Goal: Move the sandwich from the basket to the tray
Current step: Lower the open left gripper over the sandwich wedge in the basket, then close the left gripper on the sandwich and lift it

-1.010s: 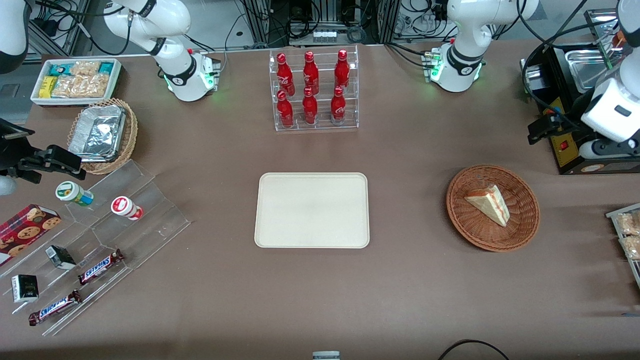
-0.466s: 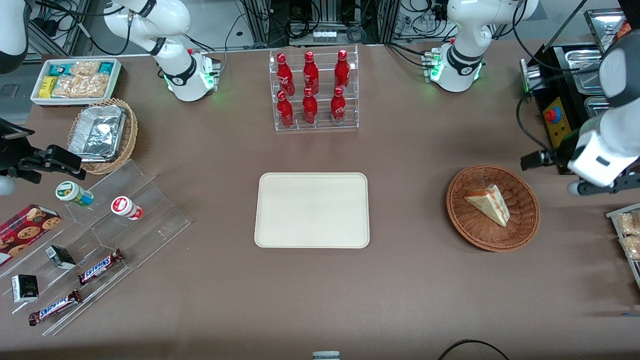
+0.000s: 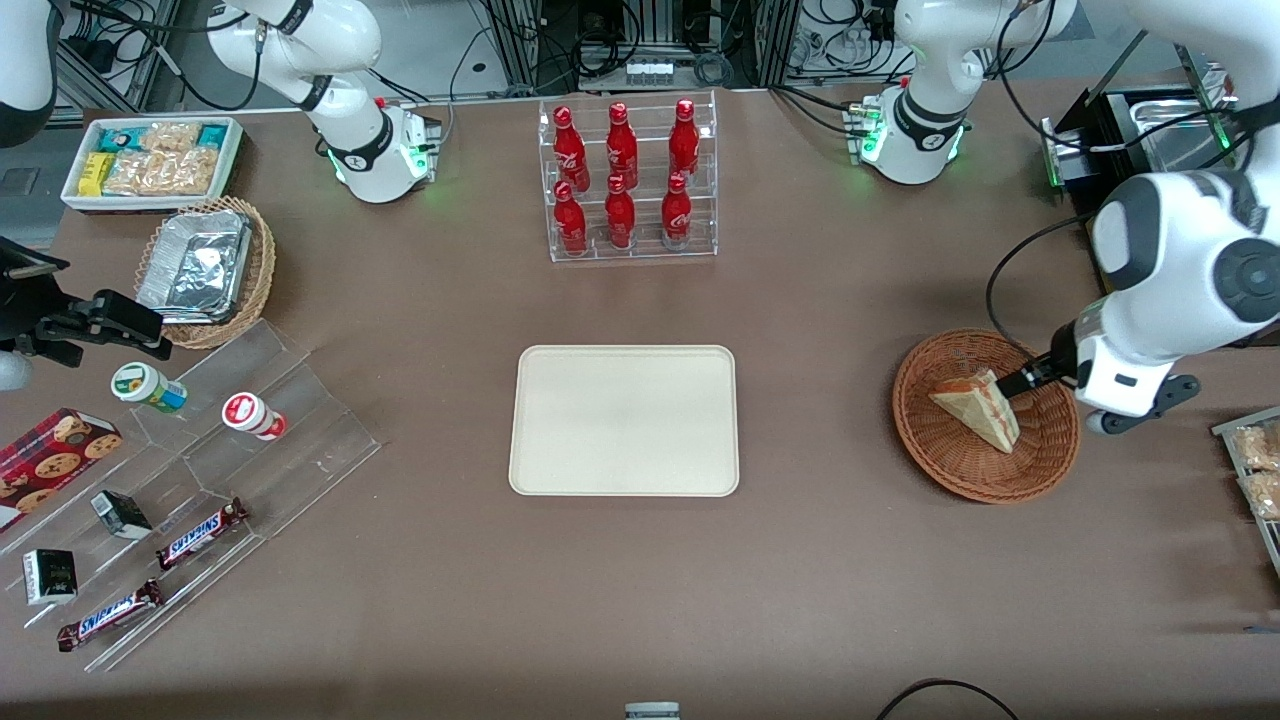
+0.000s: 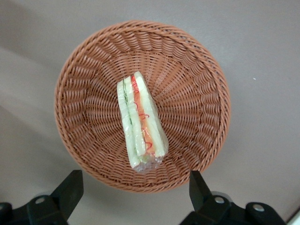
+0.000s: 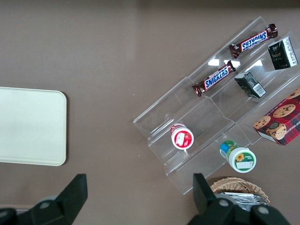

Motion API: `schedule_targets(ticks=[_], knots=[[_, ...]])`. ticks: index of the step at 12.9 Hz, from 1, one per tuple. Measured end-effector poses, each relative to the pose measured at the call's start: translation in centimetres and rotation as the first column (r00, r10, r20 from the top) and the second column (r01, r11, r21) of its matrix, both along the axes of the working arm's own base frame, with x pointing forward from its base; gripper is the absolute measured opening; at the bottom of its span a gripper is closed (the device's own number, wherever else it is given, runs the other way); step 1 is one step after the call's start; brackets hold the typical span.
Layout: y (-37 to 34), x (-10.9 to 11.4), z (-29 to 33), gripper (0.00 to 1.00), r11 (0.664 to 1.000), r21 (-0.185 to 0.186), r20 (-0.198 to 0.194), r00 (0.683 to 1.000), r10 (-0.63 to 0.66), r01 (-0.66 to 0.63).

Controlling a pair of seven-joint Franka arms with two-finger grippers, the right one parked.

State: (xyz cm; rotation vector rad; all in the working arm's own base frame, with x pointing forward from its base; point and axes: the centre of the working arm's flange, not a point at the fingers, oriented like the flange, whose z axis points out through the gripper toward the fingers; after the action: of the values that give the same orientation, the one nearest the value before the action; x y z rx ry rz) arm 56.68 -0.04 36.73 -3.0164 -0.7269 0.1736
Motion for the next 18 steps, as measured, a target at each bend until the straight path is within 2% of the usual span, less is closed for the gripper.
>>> schedule_targets(ticks=[3,6,8,11,14,15,18], knots=[[0.4,-0.1,-3.0,1.0,0.998,0.005,0.002,0.998,0.058,-0.058],[1.3,-0.7,-5.8,1.0,0.994,0.003,0.034,0.994,0.106,-0.106],[1.1,-0.9,-8.4,1.0,0.988,0.005,0.041,0.987,0.153,-0.153],[0.8,-1.1,-11.7,1.0,0.983,0.009,0.021,0.983,0.183,-0.183],[0.5,-1.2,-12.6,0.95,0.975,0.016,0.007,0.975,0.223,-0.223],[0.3,-1.2,-12.7,0.87,0.974,0.017,0.005,0.974,0.227,-0.227],[0.0,-1.2,-12.6,0.49,0.975,0.018,0.004,0.975,0.223,-0.223]])
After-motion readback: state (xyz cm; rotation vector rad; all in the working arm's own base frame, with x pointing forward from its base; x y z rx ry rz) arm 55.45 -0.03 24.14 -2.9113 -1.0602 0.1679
